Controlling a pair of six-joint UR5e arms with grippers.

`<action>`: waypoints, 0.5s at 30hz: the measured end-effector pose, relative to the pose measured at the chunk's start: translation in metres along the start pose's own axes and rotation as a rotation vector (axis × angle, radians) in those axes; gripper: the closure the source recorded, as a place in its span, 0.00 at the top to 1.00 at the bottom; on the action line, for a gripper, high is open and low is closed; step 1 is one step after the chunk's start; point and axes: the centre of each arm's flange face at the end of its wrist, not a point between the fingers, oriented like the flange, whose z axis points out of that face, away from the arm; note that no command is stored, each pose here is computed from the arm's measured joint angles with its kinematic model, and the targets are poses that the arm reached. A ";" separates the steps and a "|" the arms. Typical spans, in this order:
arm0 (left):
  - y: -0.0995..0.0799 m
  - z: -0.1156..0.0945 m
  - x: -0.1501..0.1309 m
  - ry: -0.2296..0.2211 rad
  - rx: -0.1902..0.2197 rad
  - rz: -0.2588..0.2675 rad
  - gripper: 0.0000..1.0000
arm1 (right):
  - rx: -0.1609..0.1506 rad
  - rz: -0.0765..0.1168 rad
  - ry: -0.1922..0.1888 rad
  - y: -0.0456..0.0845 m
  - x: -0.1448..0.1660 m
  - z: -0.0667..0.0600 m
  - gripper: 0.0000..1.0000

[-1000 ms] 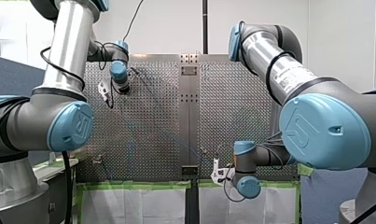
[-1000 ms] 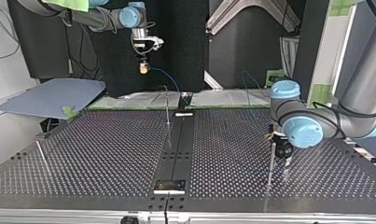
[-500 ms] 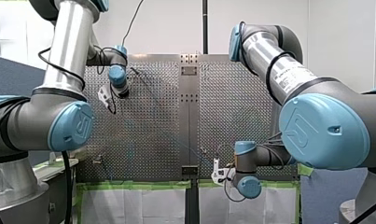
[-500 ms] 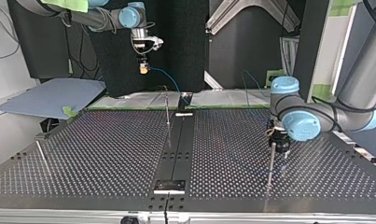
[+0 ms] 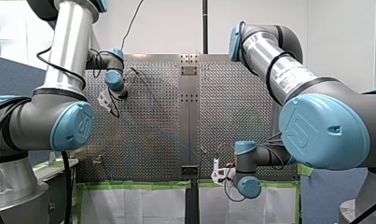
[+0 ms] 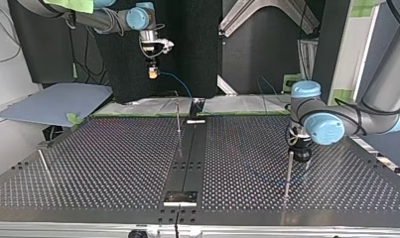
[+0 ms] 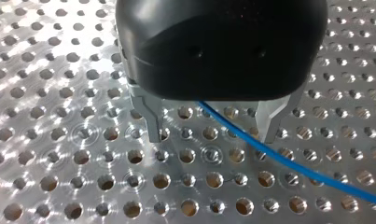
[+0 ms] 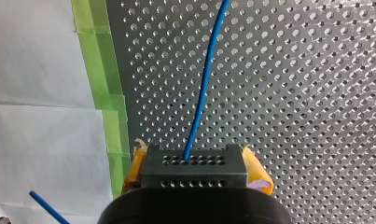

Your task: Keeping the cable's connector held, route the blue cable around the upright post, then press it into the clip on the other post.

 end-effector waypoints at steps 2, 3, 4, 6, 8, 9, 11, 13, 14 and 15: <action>0.001 0.000 -0.001 -0.001 0.000 -0.019 0.98 | 0.000 0.000 0.000 0.000 0.000 0.000 0.00; 0.002 0.000 -0.001 -0.002 0.000 -0.032 0.98 | 0.000 0.000 0.000 0.000 0.000 0.000 0.00; 0.002 -0.001 -0.001 -0.002 0.000 -0.042 0.98 | 0.000 0.000 0.001 0.000 0.000 0.000 0.00; 0.003 -0.003 -0.003 -0.008 0.004 -0.063 0.98 | 0.000 0.000 0.001 0.000 0.000 0.000 0.00; 0.003 -0.006 -0.005 -0.017 0.010 -0.081 0.98 | 0.000 0.000 0.001 0.000 0.000 0.000 0.00; 0.002 -0.008 -0.006 -0.023 0.016 -0.094 0.98 | 0.000 0.000 0.001 0.000 0.000 0.000 0.00; 0.001 -0.012 -0.009 -0.032 0.025 -0.113 0.98 | 0.000 0.000 0.002 0.000 0.000 0.001 0.00; 0.000 -0.016 -0.013 -0.039 0.032 -0.136 0.98 | 0.002 0.000 0.002 0.000 0.000 0.001 0.00; -0.001 -0.017 -0.014 -0.041 0.034 -0.145 0.98 | 0.003 0.000 0.002 0.000 0.000 0.001 0.00; -0.001 -0.018 -0.015 -0.042 0.037 -0.157 0.98 | 0.004 0.000 0.002 0.000 0.000 0.001 0.00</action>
